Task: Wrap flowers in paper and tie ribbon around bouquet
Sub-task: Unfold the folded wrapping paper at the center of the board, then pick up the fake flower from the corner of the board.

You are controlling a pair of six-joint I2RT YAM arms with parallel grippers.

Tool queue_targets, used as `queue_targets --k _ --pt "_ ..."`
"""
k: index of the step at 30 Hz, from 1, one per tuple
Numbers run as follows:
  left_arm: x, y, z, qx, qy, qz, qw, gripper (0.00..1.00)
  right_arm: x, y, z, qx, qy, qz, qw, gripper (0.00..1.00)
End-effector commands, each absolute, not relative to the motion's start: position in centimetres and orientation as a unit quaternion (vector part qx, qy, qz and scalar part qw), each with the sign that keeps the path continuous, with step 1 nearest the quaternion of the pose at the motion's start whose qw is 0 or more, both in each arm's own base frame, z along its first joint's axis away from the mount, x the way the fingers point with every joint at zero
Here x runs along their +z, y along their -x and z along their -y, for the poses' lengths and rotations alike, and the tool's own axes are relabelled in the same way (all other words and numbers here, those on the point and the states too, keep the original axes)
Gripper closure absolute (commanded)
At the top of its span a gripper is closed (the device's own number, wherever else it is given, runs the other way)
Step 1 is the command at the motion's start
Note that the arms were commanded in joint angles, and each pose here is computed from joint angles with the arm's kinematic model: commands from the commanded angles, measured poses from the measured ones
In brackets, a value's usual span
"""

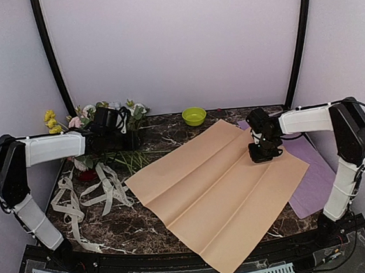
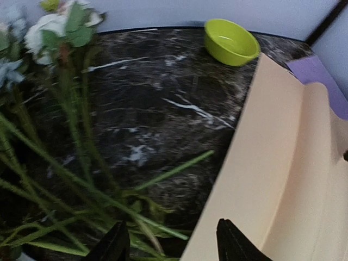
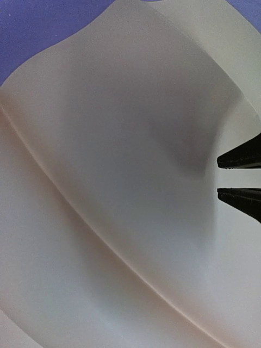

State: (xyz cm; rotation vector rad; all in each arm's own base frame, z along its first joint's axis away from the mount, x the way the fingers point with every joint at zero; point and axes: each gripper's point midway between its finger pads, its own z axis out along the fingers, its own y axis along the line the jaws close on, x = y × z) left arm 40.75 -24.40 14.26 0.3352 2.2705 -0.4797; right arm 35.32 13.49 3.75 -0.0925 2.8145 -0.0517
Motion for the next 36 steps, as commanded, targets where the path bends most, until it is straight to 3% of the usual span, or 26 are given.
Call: queue_targets --k 1,4,8,10,13,21,36 --pt "14.1 -42.9 16.5 -0.106 0.005 -0.917 0.384 0.42 5.9 -37.0 -13.7 -0.02 0.046 -0.976 0.212 0.86" --pt "12.8 -44.0 12.6 -0.078 0.072 -0.923 0.37 0.44 7.1 -37.9 -14.6 -0.003 0.055 -0.972 0.226 0.86" --pt "13.2 -46.6 10.3 -0.125 0.128 -0.904 0.388 0.64 6.7 -37.7 -14.7 -0.002 0.059 -0.974 0.22 0.86" --pt "14.1 -48.2 10.6 -0.145 0.132 -0.893 0.406 0.64 6.4 -37.6 -14.6 -0.004 0.06 -0.974 0.217 0.86" --pt "13.7 -50.1 11.0 -0.152 0.137 -0.89 0.407 0.56 5.9 -37.5 -14.5 -0.006 0.06 -0.976 0.212 0.86" --pt "10.2 -52.5 10.4 -0.137 0.184 -0.893 0.386 0.55 5.9 -37.5 -14.6 -0.003 0.06 -0.976 0.211 0.86" --pt "9.5 -54.7 10.6 -0.122 0.163 -0.896 0.394 0.74 5.4 -37.3 -15.0 0.001 0.065 -0.978 0.198 0.86"
